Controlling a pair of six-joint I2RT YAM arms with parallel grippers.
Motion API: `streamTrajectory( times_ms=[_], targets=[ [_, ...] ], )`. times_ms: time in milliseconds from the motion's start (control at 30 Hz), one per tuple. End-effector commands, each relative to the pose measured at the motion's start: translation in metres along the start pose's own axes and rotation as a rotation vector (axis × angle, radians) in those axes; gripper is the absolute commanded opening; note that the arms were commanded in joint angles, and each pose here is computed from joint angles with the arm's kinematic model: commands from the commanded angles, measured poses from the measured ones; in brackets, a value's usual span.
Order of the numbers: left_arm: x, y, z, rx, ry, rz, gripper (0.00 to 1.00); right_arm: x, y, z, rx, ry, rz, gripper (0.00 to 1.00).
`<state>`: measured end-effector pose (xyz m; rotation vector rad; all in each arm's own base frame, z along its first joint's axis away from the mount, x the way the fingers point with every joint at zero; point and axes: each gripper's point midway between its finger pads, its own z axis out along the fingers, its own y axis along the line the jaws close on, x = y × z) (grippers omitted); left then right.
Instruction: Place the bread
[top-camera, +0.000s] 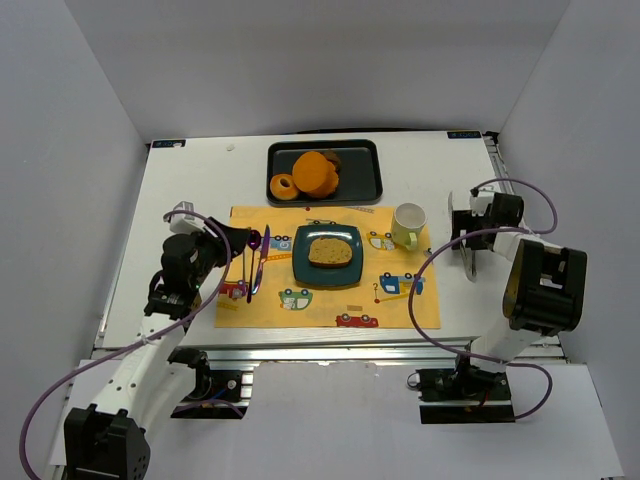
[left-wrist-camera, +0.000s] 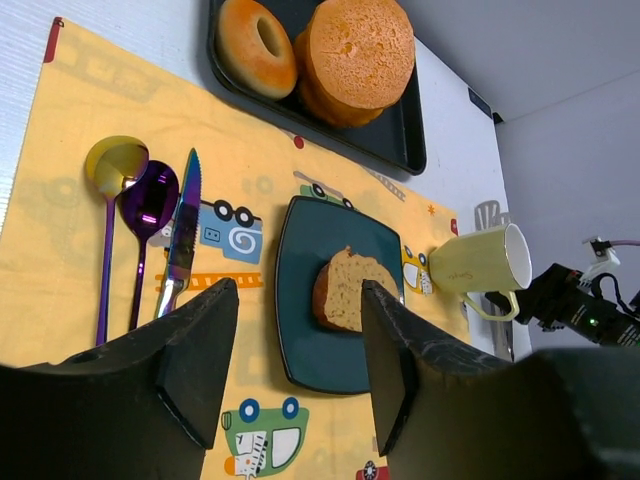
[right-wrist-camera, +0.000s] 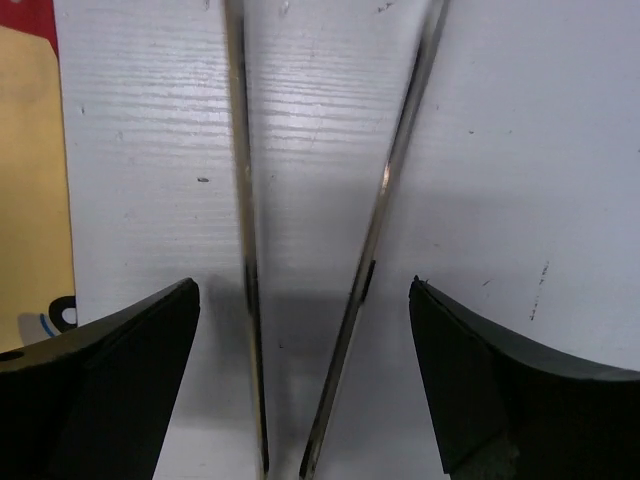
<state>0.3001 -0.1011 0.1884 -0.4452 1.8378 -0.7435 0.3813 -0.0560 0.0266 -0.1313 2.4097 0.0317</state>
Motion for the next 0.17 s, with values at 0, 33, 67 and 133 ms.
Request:
streamTrajectory(
  times_ms=[0, 33, 67, 133],
  targets=[
    [-0.012, -0.016, -0.002, 0.039, -0.015, 0.009, 0.56, -0.053, -0.013, -0.03, 0.037, -0.069, -0.056, 0.89],
    [-0.012, -0.017, -0.001, 0.047, -0.013, 0.01, 0.53, -0.071, -0.012, -0.043, 0.035, -0.114, -0.071, 0.89],
    [-0.012, -0.018, 0.0, 0.052, -0.011, 0.006, 0.48, -0.084, -0.008, -0.052, 0.012, -0.154, -0.083, 0.9],
    [-0.01, -0.022, 0.004, 0.075, 0.001, 0.0, 0.31, -0.12, 0.001, -0.078, -0.021, -0.257, -0.114, 0.89]
  ],
)
